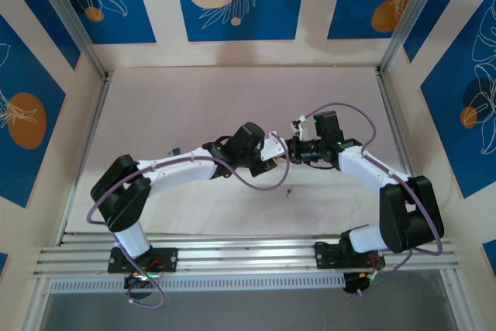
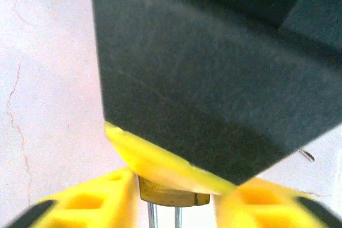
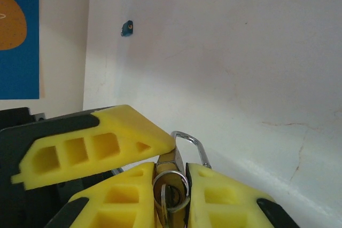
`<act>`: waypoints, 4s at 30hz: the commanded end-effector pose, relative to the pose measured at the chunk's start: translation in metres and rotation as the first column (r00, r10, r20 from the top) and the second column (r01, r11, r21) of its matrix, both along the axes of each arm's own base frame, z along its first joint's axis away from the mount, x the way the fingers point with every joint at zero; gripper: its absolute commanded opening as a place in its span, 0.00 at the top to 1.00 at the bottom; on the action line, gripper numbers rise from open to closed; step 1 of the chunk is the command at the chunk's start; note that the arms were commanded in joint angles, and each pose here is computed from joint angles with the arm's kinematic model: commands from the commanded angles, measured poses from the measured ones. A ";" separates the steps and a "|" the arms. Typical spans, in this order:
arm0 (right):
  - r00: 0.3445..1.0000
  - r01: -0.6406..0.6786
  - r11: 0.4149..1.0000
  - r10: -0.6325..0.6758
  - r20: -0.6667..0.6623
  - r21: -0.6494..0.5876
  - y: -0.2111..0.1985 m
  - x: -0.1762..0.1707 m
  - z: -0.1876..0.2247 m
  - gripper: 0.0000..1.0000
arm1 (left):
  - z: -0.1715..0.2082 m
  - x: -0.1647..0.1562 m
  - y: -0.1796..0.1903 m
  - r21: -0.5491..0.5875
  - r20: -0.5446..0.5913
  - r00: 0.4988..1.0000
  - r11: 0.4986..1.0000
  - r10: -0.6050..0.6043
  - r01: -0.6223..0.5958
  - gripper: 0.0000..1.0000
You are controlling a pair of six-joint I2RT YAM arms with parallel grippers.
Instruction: Unlock with the key
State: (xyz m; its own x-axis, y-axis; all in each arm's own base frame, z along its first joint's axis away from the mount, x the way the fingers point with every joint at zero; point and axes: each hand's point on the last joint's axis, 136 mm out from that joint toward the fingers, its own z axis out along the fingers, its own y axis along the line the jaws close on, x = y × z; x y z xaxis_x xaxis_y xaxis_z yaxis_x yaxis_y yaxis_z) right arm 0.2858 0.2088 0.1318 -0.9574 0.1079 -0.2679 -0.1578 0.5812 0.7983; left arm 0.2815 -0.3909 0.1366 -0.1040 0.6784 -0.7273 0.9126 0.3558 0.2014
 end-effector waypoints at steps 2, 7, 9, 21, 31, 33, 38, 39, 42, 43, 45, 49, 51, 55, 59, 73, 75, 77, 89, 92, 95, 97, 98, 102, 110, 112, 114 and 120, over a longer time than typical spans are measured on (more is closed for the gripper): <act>0.999 0.043 0.998 -0.043 0.006 -0.042 -0.003 0.010 -0.001 0.88 | 0.035 0.007 0.001 -0.068 0.045 0.999 0.997 0.022 -0.019 0.43; 0.996 0.089 0.993 -0.088 0.023 -0.073 -0.002 0.022 -0.008 0.89 | 0.053 0.026 0.039 -0.155 0.045 0.984 0.974 0.175 -0.166 0.33; 0.994 0.102 0.992 -0.099 0.041 -0.077 0.000 0.026 -0.009 0.89 | 0.058 0.034 0.058 -0.180 0.052 0.967 0.955 0.249 -0.236 0.32; 0.976 0.152 0.985 -0.136 0.169 -0.087 0.027 0.050 -0.027 0.89 | 0.064 0.051 0.102 -0.248 0.098 0.897 0.883 0.431 -0.398 0.30; 0.954 0.123 0.985 -0.084 0.288 -0.122 0.044 0.047 -0.042 0.90 | 0.065 0.053 0.107 -0.256 0.108 0.889 0.876 0.446 -0.408 0.30; 0.951 0.114 0.986 -0.072 0.302 -0.123 0.049 0.043 -0.045 0.89 | 0.065 0.053 0.107 -0.257 0.111 0.888 0.876 0.447 -0.409 0.30; 0.952 0.073 0.989 -0.030 0.306 -0.132 0.059 0.031 -0.051 0.90 | 0.066 0.053 0.109 -0.256 0.115 0.886 0.875 0.449 -0.410 0.30; 0.953 0.072 0.989 -0.030 0.302 -0.129 0.059 0.029 -0.052 0.90 | 0.067 0.053 0.110 -0.255 0.117 0.885 0.875 0.450 -0.411 0.30; 0.957 0.051 0.992 -0.016 0.288 -0.114 0.061 0.021 -0.056 0.91 | 0.067 0.053 0.110 -0.257 0.115 0.885 0.875 0.450 -0.411 0.31; 0.961 0.046 0.992 -0.011 0.276 -0.120 0.060 0.018 -0.060 0.91 | 0.066 0.053 0.110 -0.256 0.115 0.885 0.874 0.451 -0.413 0.31; 0.963 0.036 0.993 -0.006 0.269 -0.108 0.060 0.012 -0.063 0.91 | 0.065 0.053 0.109 -0.259 0.110 0.886 0.874 0.450 -0.412 0.31; 0.972 0.023 0.996 -0.002 0.237 -0.090 0.059 0.002 -0.068 0.91 | 0.064 0.053 0.110 -0.262 0.106 0.885 0.872 0.453 -0.414 0.31; 0.971 0.015 0.997 0.004 0.238 -0.078 0.058 -0.003 -0.068 0.92 | 0.064 0.052 0.109 -0.263 0.105 0.886 0.872 0.451 -0.413 0.31; 0.974 0.011 0.997 0.006 0.225 -0.074 0.057 -0.009 -0.069 0.92 | 0.064 0.052 0.110 -0.267 0.106 0.884 0.870 0.454 -0.415 0.31; 0.976 0.022 0.997 -0.004 0.216 -0.077 0.055 -0.008 -0.070 0.92 | 0.062 0.051 0.111 -0.263 0.105 0.885 0.871 0.453 -0.414 0.31; 0.990 0.140 0.985 -0.140 0.009 -0.096 0.038 0.010 -0.101 0.88 | 0.042 0.051 0.105 -0.264 0.049 0.889 0.865 0.455 -0.428 0.31; 0.987 0.154 0.981 -0.158 -0.023 -0.121 0.035 0.011 -0.109 0.84 | 0.042 0.051 0.105 -0.268 0.042 0.890 0.863 0.454 -0.428 0.30; 0.982 0.171 0.977 -0.179 -0.052 -0.131 0.031 0.012 -0.116 0.84 | 0.040 0.051 0.104 -0.270 0.038 0.890 0.862 0.454 -0.428 0.30; 0.949 0.270 0.930 -0.301 -0.093 -0.247 0.006 0.010 -0.123 0.57 | 0.040 0.047 0.106 -0.282 0.021 0.890 0.856 0.456 -0.432 0.30; 0.950 0.278 0.917 -0.307 -0.061 -0.288 -0.001 0.010 -0.111 0.49 | 0.043 0.047 0.107 -0.287 0.021 0.887 0.853 0.460 -0.436 0.29; 0.950 0.286 0.893 -0.311 -0.016 -0.349 -0.012 0.011 -0.098 0.44 | 0.050 0.046 0.110 -0.302 0.016 0.881 0.842 0.473 -0.447 0.28; 0.954 0.283 0.879 -0.298 0.021 -0.383 -0.016 0.011 -0.087 0.39 | 0.056 0.045 0.113 -0.317 0.004 0.872 0.828 0.489 -0.463 0.27; 0.959 0.268 0.871 -0.280 0.032 -0.413 -0.017 0.009 -0.084 0.36 | 0.061 0.044 0.115 -0.328 0.002 0.868 0.821 0.496 -0.468 0.26; 0.988 0.136 0.783 -0.149 0.030 -0.607 -0.014 -0.003 -0.080 0.36 | 0.073 0.049 0.141 -0.358 -0.007 0.785 0.731 0.620 -0.581 0.22; 0.999 -0.023 0.595 -0.011 -0.037 -0.803 0.016 -0.021 -0.101 0.38 | 0.072 0.046 0.218 -0.350 -0.087 0.525 0.467 0.847 -0.812 0.17; 0.998 -0.041 0.570 -0.015 -0.060 -0.821 0.023 -0.022 -0.107 0.38 | 0.073 0.041 0.226 -0.363 -0.108 0.518 0.452 0.848 -0.815 0.17; 0.997 -0.046 0.546 -0.021 -0.069 -0.837 0.028 -0.023 -0.110 0.38 | 0.075 0.036 0.230 -0.378 -0.120 0.525 0.451 0.842 -0.809 0.17; 0.998 -0.013 0.510 -0.053 -0.046 -0.860 0.033 -0.012 -0.116 0.46 | 0.078 0.027 0.238 -0.403 -0.133 0.536 0.449 0.834 -0.798 0.16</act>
